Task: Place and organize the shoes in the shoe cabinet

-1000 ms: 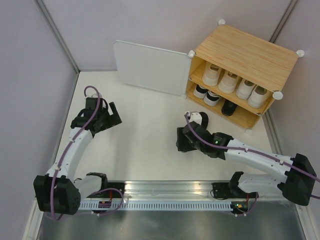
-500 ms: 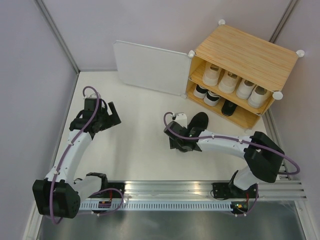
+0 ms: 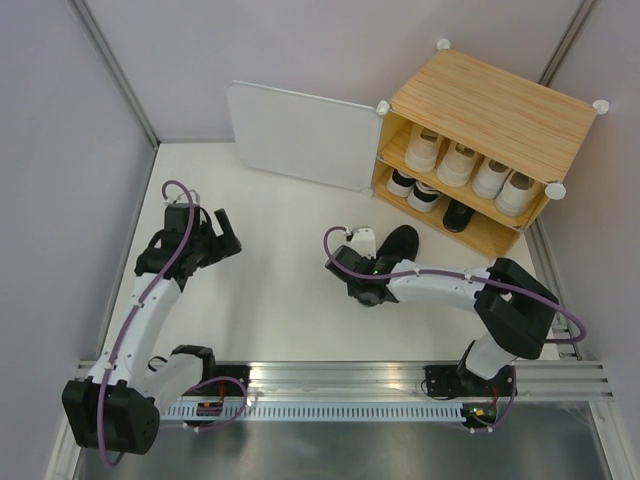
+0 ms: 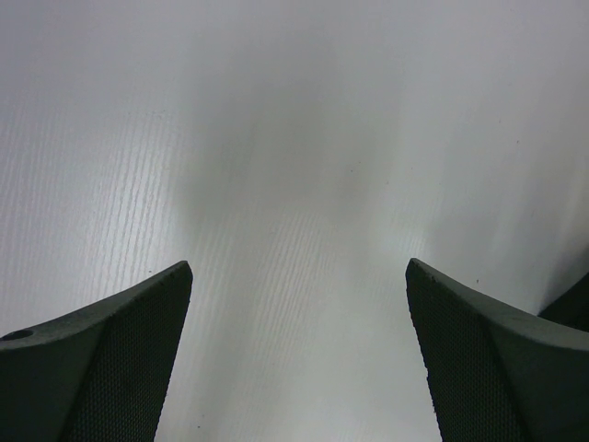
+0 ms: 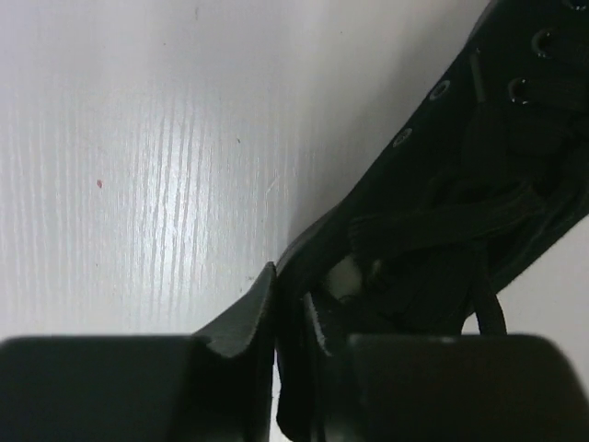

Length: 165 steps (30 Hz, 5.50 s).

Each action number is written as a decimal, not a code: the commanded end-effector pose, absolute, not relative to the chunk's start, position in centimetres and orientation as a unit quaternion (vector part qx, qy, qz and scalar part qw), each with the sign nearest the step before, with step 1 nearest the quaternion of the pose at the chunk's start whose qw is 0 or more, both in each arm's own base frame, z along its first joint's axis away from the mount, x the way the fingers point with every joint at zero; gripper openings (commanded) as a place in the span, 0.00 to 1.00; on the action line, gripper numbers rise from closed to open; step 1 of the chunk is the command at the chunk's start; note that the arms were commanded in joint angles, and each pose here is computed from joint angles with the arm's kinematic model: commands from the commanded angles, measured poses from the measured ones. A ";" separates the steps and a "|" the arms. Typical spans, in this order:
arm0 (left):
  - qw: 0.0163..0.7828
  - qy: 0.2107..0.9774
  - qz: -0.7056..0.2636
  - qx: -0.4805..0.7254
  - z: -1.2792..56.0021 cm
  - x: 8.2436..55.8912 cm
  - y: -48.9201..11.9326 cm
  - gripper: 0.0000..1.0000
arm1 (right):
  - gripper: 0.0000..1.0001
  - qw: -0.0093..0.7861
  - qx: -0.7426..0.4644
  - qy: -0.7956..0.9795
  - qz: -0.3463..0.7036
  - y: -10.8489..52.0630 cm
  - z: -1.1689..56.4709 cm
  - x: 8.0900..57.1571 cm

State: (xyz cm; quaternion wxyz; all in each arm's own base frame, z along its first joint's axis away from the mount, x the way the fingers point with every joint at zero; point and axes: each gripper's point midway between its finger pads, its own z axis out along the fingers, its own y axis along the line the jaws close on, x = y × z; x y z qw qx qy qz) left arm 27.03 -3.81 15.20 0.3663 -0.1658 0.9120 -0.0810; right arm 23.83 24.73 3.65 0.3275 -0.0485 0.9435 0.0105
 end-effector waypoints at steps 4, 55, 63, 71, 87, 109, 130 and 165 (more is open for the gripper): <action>0.387 0.907 -0.075 -0.148 16.1 27.5 -3.6 1.00 | 0.03 0.329 -0.062 0.942 0.005 22.7 6.2 22.3; 0.383 0.909 -0.087 -0.142 15.9 27.5 -4.1 1.00 | 0.01 0.350 0.054 0.932 0.074 6.9 16.8 24.9; 0.384 0.909 -0.084 -0.142 15.8 27.5 -4.0 1.00 | 0.01 0.365 0.075 0.927 0.044 4.3 16.7 27.7; 0.382 0.909 -0.089 -0.140 15.8 27.5 -4.2 1.00 | 0.01 0.350 0.067 0.934 0.001 2.5 15.9 31.3; 0.379 0.910 -0.096 -0.138 15.8 27.7 -4.5 1.00 | 0.16 0.316 0.088 0.928 -0.178 -5.0 12.3 34.2; 0.392 0.904 -0.100 -0.136 16.4 27.5 -4.5 1.00 | 0.83 0.373 0.287 0.877 -0.096 -3.8 12.3 27.8; 0.396 0.903 -0.100 -0.135 16.6 27.4 -4.5 1.00 | 0.63 0.360 0.352 0.859 -0.089 -4.4 6.5 27.8; 0.391 0.905 -0.109 -0.130 16.5 27.5 -4.8 1.00 | 0.15 0.494 0.306 0.813 -0.039 -5.1 11.0 36.0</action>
